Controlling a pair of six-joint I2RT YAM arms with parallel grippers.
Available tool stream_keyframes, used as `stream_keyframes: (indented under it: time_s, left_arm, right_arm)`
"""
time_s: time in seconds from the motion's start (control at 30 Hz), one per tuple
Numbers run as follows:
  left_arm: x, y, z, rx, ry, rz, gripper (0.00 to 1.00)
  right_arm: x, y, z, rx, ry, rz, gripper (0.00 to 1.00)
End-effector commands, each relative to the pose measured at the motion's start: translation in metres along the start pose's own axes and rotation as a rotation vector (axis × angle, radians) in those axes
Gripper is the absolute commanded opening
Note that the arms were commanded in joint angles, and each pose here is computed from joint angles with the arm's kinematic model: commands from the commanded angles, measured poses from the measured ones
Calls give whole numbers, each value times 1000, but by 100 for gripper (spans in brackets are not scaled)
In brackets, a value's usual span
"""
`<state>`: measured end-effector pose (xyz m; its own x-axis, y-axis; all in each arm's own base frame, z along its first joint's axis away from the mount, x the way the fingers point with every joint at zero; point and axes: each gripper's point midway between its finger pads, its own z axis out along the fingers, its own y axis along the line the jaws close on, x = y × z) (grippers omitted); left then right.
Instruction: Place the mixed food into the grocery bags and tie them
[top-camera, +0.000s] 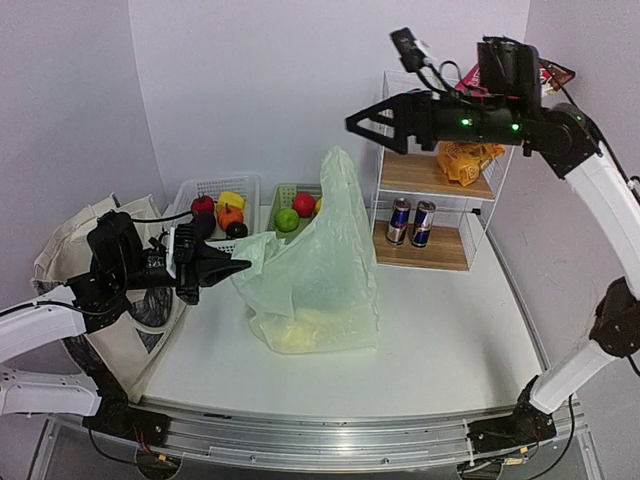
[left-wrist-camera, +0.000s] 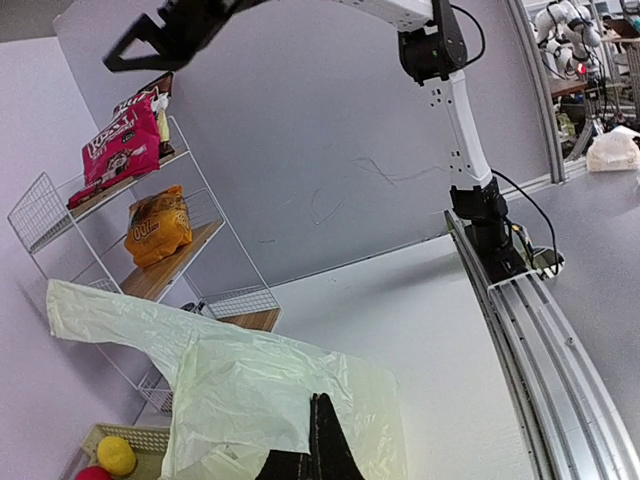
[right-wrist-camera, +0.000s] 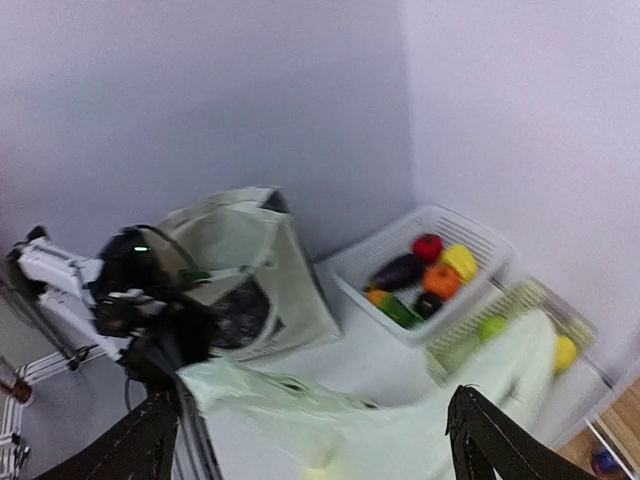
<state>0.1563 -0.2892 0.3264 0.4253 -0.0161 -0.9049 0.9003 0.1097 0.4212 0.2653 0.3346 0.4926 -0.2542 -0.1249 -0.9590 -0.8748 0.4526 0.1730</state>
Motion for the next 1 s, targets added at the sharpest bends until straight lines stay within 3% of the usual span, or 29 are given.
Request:
stream_keyframes:
  time_s: [0.0,0.17,0.53,0.8,0.9,0.97]
  left_arm:
    - [2,-12,0,57,-6,118,0]
    - [10,-20,-3,86,13,181,0]
    - [20,-22,-1,93,33,203,0]
    - [19,-24,-2,96,36,202,0]
    - [18,-22,-2,92,38,202,0]
    - [17,-21,-2,87,39,206,0]
  right_arm:
    - [56,57,74,-212,220,5,92]
    - [86,72,112,-242,302,64,94]
    - [151,104,143,-373,496,249,94]
    - [186,93,155,-318,555,213,93]
    - [186,96,159,-343,546,215,85]
    - [188,97,160,-351,550,219,69]
